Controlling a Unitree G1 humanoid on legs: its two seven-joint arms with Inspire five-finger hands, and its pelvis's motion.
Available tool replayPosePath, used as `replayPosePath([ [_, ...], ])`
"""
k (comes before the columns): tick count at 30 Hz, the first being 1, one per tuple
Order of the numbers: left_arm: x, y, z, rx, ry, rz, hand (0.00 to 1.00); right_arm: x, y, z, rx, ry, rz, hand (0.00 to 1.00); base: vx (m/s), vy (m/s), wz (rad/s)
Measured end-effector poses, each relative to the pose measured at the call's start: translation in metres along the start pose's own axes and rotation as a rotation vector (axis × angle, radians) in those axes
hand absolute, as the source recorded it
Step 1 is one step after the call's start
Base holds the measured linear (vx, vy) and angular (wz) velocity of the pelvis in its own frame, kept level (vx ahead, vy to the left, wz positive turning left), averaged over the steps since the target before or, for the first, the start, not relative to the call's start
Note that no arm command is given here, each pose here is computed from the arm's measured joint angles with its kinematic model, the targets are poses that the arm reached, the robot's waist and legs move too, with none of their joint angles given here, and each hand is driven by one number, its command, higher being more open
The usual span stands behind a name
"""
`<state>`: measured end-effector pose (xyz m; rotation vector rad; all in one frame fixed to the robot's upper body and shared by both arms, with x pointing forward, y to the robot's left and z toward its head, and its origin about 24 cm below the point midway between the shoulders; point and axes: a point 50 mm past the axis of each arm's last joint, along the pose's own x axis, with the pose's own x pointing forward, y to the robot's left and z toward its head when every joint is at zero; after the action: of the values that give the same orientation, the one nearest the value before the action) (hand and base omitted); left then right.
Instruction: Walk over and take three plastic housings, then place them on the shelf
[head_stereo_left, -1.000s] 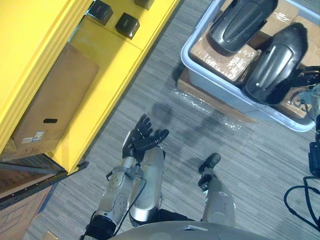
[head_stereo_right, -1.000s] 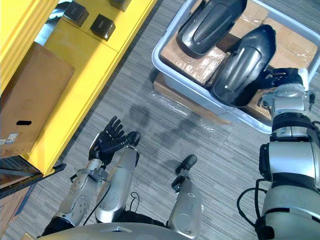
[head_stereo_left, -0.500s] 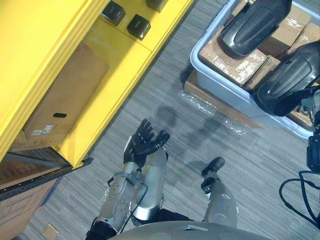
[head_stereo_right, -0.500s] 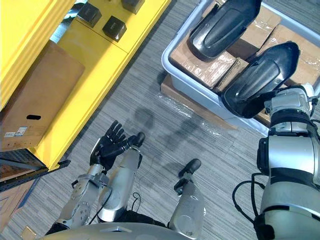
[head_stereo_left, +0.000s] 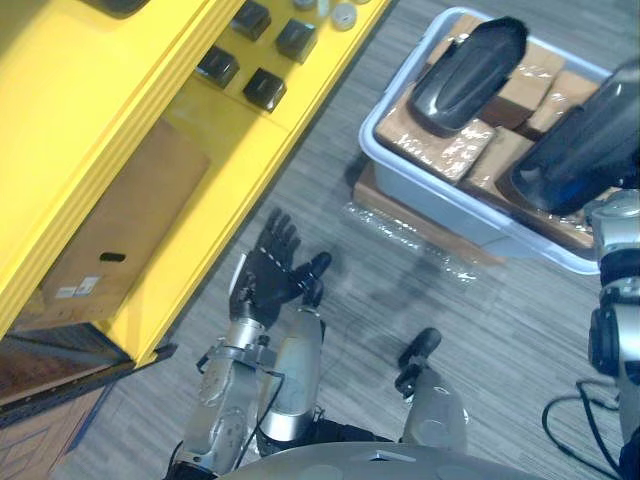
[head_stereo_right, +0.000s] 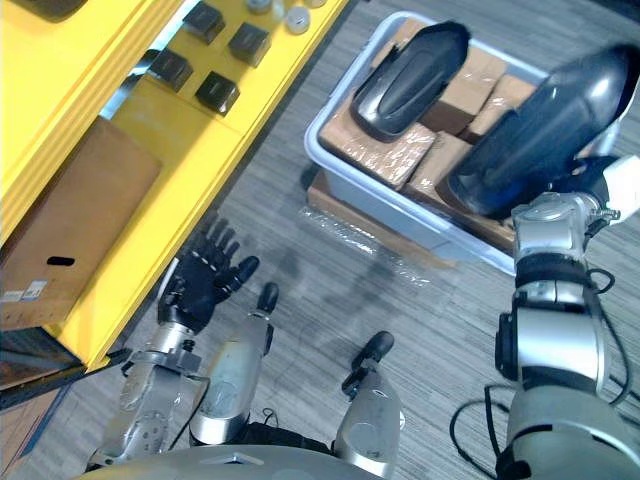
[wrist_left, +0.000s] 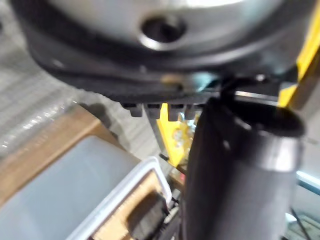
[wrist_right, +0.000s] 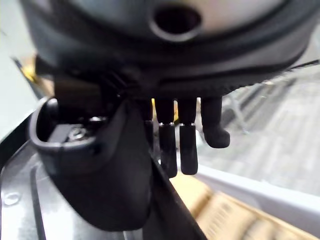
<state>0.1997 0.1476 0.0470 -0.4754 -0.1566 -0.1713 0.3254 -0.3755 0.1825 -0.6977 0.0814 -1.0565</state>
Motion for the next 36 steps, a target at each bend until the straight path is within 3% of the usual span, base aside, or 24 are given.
replayPosePath([
  [5, 0.014, -0.019, 0.040, 0.091, -0.175, -0.174, 1.00, -0.053, 0.016, 0.022, 0.054, -0.350, -0.034, 0.00, 0.06, -0.047, -0.25],
  [11, 0.035, -0.051, 0.034, 0.124, -0.119, -0.340, 1.00, -0.105, 0.045, 0.014, 0.109, -0.450, 0.115, 0.00, 0.10, -0.032, -0.32],
  [16, 0.053, -0.061, 0.013, 0.102, -0.032, -0.272, 1.00, -0.137, 0.060, -0.001, 0.168, -0.458, 0.226, 0.00, 0.06, 0.003, -0.33],
  [22, 0.060, -0.053, -0.009, 0.247, 0.073, -0.160, 1.00, -0.176, 0.072, -0.001, 0.257, -0.525, 0.342, 0.00, -0.01, -0.002, -0.26],
  [36, 0.066, -0.050, -0.024, 0.249, 0.173, -0.162, 1.00, -0.222, 0.086, 0.014, 0.426, -0.582, 0.495, 0.00, 0.00, -0.001, -0.02],
])
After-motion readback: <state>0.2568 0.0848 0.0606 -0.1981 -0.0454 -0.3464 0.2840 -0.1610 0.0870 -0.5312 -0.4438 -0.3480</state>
